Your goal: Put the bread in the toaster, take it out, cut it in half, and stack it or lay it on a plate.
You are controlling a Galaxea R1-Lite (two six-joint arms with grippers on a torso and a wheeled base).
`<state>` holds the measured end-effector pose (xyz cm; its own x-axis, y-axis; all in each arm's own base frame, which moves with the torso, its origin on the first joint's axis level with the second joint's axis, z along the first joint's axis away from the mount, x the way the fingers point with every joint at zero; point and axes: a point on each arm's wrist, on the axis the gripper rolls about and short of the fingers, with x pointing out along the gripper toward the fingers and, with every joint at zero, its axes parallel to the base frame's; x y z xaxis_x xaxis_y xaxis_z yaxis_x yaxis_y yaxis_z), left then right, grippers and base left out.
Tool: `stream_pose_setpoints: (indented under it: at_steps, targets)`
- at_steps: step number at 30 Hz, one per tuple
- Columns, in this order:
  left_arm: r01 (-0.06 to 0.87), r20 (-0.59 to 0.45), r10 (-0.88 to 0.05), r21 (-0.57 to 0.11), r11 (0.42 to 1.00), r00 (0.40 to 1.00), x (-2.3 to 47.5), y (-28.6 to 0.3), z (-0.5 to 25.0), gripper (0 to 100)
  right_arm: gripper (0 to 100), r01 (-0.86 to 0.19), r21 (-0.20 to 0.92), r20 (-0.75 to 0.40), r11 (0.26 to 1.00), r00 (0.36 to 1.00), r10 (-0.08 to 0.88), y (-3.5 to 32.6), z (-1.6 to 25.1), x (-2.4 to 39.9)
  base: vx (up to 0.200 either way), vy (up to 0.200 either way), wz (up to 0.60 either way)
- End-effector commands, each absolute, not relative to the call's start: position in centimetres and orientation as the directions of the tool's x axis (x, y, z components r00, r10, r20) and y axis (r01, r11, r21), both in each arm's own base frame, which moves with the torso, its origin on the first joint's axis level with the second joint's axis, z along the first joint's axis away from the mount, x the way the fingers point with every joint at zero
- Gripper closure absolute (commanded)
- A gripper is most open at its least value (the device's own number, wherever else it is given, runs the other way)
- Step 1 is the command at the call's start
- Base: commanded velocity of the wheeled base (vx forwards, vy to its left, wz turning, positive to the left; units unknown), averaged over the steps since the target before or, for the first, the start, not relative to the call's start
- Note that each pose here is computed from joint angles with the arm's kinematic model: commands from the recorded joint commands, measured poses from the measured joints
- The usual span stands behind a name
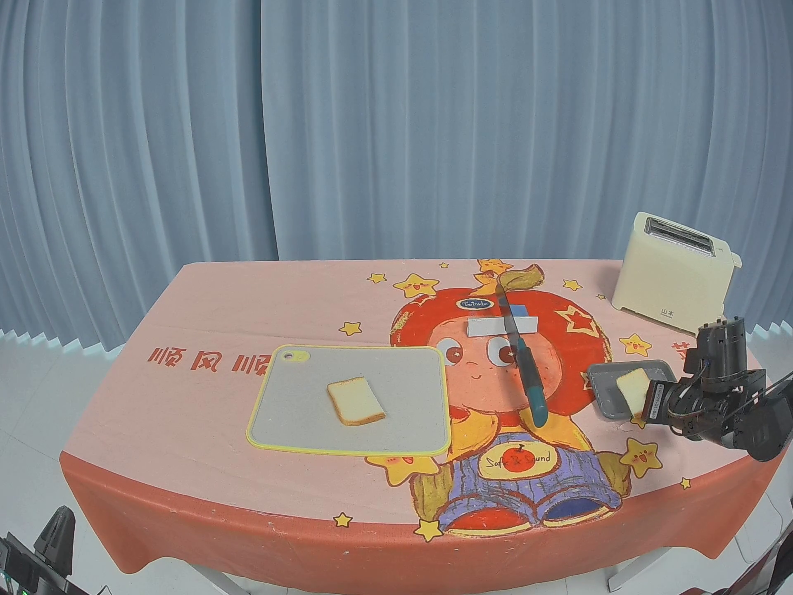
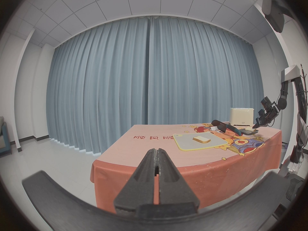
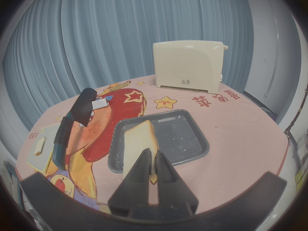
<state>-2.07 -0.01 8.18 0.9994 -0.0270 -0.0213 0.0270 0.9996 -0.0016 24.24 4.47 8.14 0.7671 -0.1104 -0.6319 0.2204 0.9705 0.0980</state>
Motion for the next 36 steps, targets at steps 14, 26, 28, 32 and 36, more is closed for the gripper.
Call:
stream_pose_setpoints:
  at_steps: [14,26,28,32,36]
  targets:
    - [0.026,-0.040,-0.026,-0.002,1.000,0.999,-1.9,0.0,7.7,100,100,0.258,0.100,-0.633,0.961,0.761,-0.138,3.9,7.7,26.2,0.000,0.000,0.00]
    - [0.028,-0.040,-0.028,-0.002,1.000,0.999,-1.9,0.0,7.7,100,100,0.270,0.100,-0.632,0.958,0.761,-0.149,3.6,7.7,26.6,0.000,0.000,0.00]
    - [0.026,-0.040,-0.026,-0.002,1.000,0.999,-1.9,0.0,7.7,100,100,0.270,0.100,-0.632,0.958,0.761,-0.149,3.6,7.7,26.6,0.000,0.000,0.00]
    - [0.026,-0.040,-0.026,-0.002,1.000,0.999,-1.9,0.0,7.7,100,100,0.270,0.100,-0.633,0.958,0.760,-0.149,3.6,7.7,26.5,0.000,0.000,0.00]
    - [0.026,-0.040,-0.026,-0.002,1.000,0.999,-1.9,0.0,7.7,100,100,0.270,0.100,-0.633,0.958,0.760,-0.149,3.6,7.7,26.5,0.000,0.000,0.00]
